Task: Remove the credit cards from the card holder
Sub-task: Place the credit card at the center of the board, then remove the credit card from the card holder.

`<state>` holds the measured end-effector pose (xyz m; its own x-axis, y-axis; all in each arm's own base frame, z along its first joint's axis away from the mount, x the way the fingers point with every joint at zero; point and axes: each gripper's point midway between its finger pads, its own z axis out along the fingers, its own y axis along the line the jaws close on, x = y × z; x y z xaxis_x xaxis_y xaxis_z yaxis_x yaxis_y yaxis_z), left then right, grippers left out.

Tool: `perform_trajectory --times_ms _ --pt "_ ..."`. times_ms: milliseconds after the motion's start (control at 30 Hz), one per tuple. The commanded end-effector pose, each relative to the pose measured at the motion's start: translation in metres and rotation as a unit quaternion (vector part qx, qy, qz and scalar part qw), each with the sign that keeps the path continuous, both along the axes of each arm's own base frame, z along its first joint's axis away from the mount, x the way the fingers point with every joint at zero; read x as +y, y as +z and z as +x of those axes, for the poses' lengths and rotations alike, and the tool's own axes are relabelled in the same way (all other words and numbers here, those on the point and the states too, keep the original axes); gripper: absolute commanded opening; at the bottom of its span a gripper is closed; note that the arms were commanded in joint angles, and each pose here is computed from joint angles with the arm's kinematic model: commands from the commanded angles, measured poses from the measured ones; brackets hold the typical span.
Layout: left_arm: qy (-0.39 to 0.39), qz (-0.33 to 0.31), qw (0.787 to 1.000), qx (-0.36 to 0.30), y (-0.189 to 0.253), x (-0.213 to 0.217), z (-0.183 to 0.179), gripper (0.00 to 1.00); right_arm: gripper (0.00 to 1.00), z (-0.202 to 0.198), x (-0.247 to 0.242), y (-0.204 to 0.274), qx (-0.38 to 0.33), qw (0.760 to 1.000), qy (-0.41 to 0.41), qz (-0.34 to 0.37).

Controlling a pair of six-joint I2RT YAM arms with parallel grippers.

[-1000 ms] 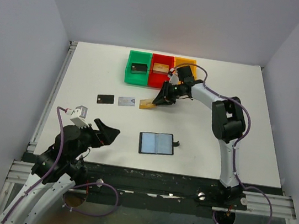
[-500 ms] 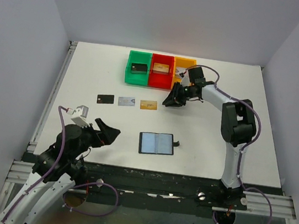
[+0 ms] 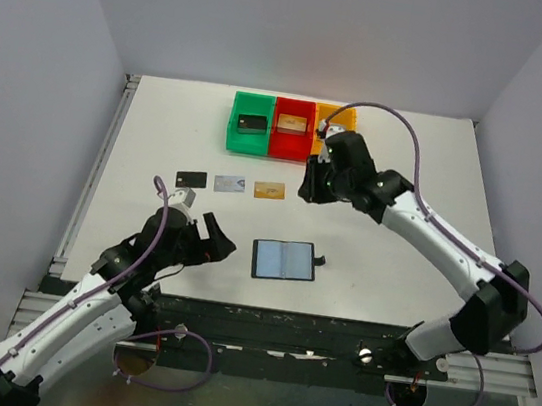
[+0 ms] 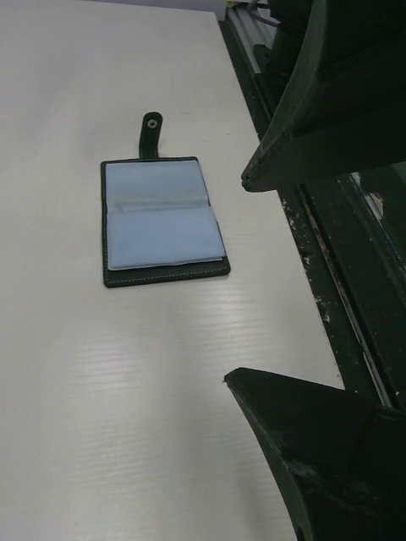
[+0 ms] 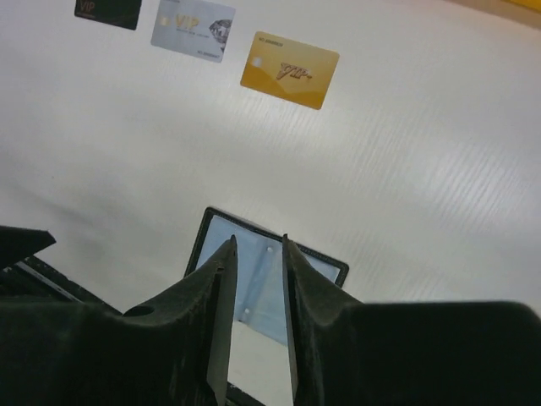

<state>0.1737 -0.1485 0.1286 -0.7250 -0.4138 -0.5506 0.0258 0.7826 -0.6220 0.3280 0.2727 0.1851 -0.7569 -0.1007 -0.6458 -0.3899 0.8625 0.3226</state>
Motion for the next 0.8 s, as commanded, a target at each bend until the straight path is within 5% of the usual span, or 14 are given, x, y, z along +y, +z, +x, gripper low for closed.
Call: perform_trajectory --times_ms 0,100,133,433,567,767 --pt "-0.005 0.02 0.999 -0.029 0.01 -0.021 0.009 0.99 0.39 -0.03 -0.073 -0.01 -0.071 0.977 -0.101 -0.175" --pt "-0.021 0.051 0.998 -0.024 0.007 -0.039 0.007 0.99 0.76 -0.054 -0.083 -0.016 -0.06 0.983 -0.133 -0.114" --pt "-0.034 0.057 0.997 -0.023 0.006 -0.048 0.005 0.99 0.8 -0.064 -0.084 -0.024 -0.05 0.986 -0.119 -0.108" --pt "-0.119 0.07 0.99 -0.022 0.003 -0.116 -0.005 0.96 0.77 -0.12 -0.077 -0.092 0.041 0.996 -0.066 -0.049" --pt "-0.126 0.034 0.991 -0.032 0.001 -0.124 -0.008 0.82 0.73 -0.127 -0.076 -0.118 0.074 0.993 -0.064 -0.061" --pt "-0.128 0.038 0.991 -0.023 -0.008 -0.121 -0.011 0.79 0.7 -0.12 -0.064 -0.129 0.087 0.993 -0.054 -0.062"
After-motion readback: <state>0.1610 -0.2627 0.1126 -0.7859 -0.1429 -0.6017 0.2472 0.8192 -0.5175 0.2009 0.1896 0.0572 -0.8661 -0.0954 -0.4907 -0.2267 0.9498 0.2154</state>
